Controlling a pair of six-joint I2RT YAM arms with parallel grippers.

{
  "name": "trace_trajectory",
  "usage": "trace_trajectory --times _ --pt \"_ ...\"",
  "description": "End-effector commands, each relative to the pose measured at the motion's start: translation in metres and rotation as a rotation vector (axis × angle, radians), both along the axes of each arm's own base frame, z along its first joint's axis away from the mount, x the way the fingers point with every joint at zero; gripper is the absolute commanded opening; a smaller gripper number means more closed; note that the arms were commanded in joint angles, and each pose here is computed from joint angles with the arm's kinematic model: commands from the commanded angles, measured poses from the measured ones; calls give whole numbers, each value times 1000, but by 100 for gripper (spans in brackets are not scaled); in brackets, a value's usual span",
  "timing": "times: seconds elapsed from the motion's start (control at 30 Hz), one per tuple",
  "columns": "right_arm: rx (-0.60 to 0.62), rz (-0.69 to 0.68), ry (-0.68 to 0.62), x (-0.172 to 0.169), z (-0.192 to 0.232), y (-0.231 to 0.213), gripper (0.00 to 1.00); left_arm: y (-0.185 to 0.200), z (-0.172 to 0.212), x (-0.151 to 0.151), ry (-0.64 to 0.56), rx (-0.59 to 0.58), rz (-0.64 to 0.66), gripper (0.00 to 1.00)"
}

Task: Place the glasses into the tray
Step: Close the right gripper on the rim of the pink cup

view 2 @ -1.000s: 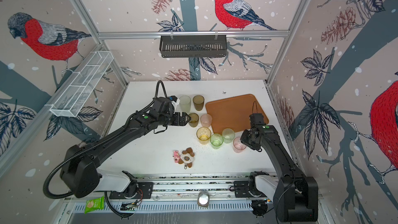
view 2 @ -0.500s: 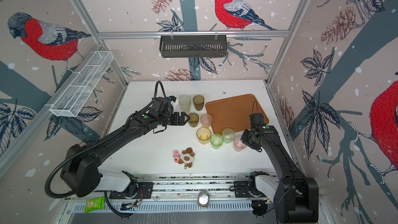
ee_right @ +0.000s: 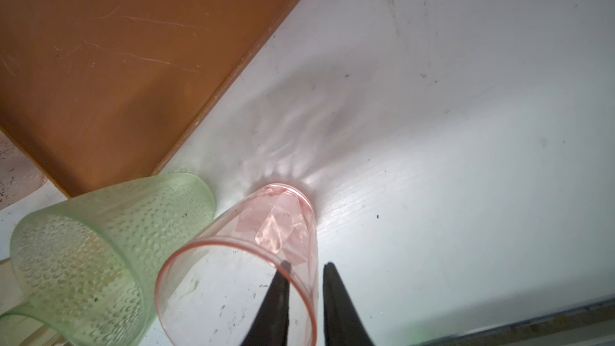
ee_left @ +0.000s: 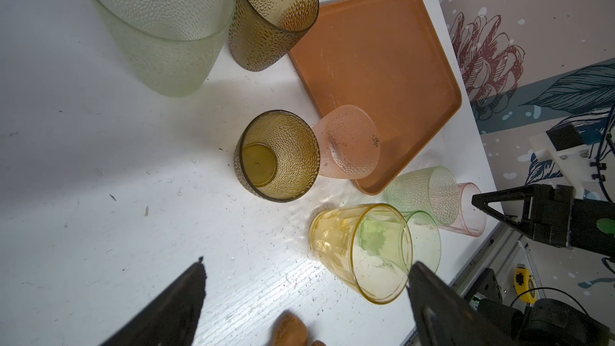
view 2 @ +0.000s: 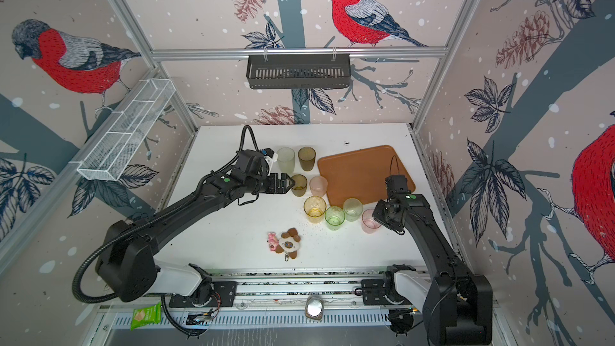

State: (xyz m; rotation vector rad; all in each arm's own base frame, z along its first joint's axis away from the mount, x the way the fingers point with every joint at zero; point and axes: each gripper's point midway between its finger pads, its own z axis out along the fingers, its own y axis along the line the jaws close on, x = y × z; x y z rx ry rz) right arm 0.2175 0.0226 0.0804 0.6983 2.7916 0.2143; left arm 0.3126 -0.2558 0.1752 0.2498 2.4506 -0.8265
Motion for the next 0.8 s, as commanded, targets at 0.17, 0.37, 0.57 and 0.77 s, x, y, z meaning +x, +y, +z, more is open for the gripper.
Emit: trace_trajectory --times 0.17,0.37,0.57,0.77 --pt "-34 0 -9 2 1 -4 21 -4 8 5 -29 -26 3 95" --pt "-48 -5 -16 3 2 -5 20 -3 7 6 -32 -20 4 95" --pt "-52 -8 -22 3 3 -6 17 1 12 7 -53 -17 21 94" --pt "-52 -5 -23 2 3 -6 16 8 30 11 -122 -26 54 94"
